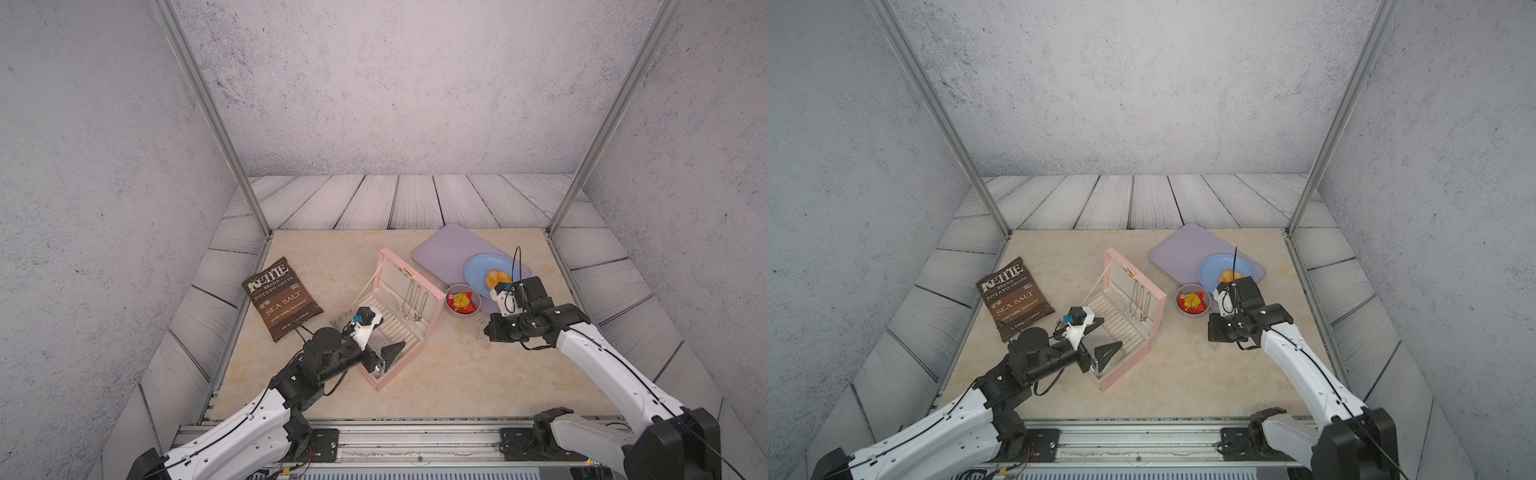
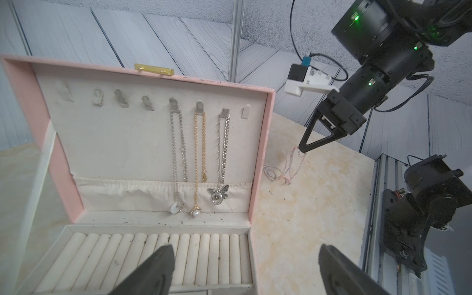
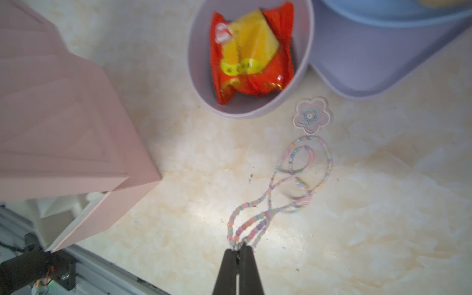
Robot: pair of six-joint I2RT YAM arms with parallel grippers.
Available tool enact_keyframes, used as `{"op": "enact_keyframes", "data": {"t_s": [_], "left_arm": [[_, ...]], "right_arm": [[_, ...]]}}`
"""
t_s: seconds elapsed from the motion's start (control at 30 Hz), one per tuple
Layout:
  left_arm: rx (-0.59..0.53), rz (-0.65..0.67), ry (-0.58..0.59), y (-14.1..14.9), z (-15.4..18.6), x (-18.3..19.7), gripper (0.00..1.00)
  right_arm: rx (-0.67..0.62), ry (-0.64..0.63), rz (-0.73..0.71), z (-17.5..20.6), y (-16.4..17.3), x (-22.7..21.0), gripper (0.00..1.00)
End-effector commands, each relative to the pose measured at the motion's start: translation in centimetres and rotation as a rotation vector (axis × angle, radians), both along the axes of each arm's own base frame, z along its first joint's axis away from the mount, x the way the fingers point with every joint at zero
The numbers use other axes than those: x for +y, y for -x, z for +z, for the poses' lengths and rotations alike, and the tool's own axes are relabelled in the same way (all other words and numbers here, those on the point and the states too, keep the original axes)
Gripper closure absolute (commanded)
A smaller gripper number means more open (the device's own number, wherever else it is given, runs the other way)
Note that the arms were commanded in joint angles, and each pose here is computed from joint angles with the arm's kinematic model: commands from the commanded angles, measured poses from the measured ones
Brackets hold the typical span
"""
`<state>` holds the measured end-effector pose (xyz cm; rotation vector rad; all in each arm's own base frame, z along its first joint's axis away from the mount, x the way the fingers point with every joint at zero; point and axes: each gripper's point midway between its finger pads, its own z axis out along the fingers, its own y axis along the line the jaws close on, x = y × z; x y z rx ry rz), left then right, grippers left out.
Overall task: Put jewelry chain into jewelry box
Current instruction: Pick up the necklace from the center of the board.
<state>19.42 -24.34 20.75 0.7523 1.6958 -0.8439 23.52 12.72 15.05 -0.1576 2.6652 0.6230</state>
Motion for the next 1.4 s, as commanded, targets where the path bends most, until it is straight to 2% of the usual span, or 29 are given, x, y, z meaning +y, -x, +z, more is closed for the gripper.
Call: {"op": "enact_keyframes", "data": {"t_s": [0.0, 0.27, 0.67, 0.83, 1.07, 1.17, 1.3, 1.37], "left_arm": [[-0.034, -0.084, 0.066, 1.0, 2.3, -1.2, 0.07], [-0.065, -0.199, 0.087, 1.9, 3.7, -3.6, 0.08], [-0.201, -0.324, 0.077, 3.0, 4.3, -7.8, 0.05], [-0.271, -0.287, 0.026, 1.8, 4.1, -9.3, 0.02], [-0.278, -0.299, 0.039, 0.8, 3.6, -11.7, 0.01], [-0.26, -0.359, 0.066, 1.5, 3.5, -12.8, 0.03], [-0.226, -0.501, 0.115, 3.7, 3.7, -14.0, 0.13], [-0.224, -0.514, 0.137, 3.8, 4.0, -14.3, 0.14]], "right_arm": [[-0.053, -0.099, 0.123, 3.6, 2.0, 1.7, 1.0], [-0.314, -0.293, 0.303, 12.4, 3.5, 4.4, 1.0], [-0.528, -0.523, 0.451, 22.5, 5.0, 6.7, 1.0], [-0.587, -0.545, 0.465, 25.1, 5.3, 6.8, 1.0], [-0.637, -0.59, 0.471, 27.3, 5.3, 7.0, 1.0], [-0.651, -0.619, 0.485, 28.1, 5.7, 7.1, 1.0], [-0.669, -0.628, 0.496, 28.7, 6.3, 7.0, 1.0], [-0.666, -0.631, 0.5, 28.7, 6.4, 7.1, 1.0]]}}
